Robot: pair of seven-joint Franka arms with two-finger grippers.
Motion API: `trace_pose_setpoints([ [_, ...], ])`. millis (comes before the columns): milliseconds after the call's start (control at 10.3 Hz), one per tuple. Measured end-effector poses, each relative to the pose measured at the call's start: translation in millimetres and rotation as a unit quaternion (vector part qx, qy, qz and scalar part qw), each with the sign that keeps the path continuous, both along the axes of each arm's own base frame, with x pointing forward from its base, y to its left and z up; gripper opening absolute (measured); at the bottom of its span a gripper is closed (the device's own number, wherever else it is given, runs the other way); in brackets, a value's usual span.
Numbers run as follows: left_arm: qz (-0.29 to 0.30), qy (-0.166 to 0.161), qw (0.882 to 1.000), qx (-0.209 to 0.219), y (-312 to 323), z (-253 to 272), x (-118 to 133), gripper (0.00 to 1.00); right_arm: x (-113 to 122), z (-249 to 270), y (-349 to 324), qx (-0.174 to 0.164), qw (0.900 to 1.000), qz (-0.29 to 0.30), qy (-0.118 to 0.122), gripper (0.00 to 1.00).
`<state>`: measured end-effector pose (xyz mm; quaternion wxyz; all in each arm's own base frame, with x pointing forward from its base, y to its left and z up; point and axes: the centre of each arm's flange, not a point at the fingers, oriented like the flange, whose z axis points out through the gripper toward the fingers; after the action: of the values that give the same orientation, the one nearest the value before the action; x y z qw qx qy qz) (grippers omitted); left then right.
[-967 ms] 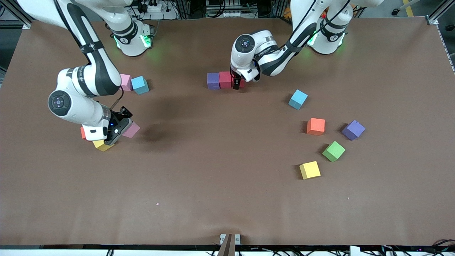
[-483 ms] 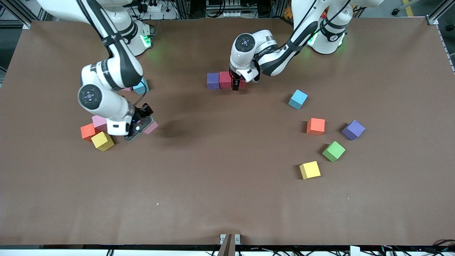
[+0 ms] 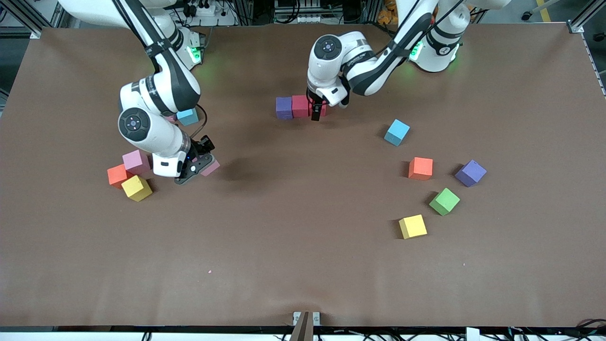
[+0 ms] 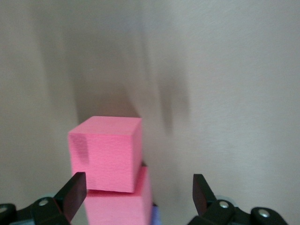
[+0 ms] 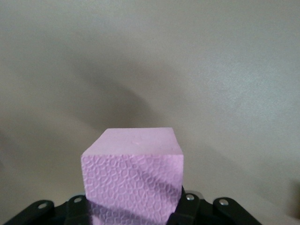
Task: Form number 2 with 11 blocks
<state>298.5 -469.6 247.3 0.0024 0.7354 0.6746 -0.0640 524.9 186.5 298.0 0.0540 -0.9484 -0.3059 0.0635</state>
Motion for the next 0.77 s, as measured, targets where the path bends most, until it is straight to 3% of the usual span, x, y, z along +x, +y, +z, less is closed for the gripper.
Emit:
trace_pose_setpoints([
  [290, -0.033, -0.012, 0.999, 0.017, 22.0, 23.0, 39.3, 1.00, -9.1, -14.7, 11.8, -0.002, 0.999, -0.033, 0.002, 0.57],
  [774, -0.127, -0.014, 0.991, 0.026, 105.7, 66.2, 161.0, 1.00, -41.2, -19.3, 92.5, -0.002, 0.992, -0.130, 0.001, 0.57],
])
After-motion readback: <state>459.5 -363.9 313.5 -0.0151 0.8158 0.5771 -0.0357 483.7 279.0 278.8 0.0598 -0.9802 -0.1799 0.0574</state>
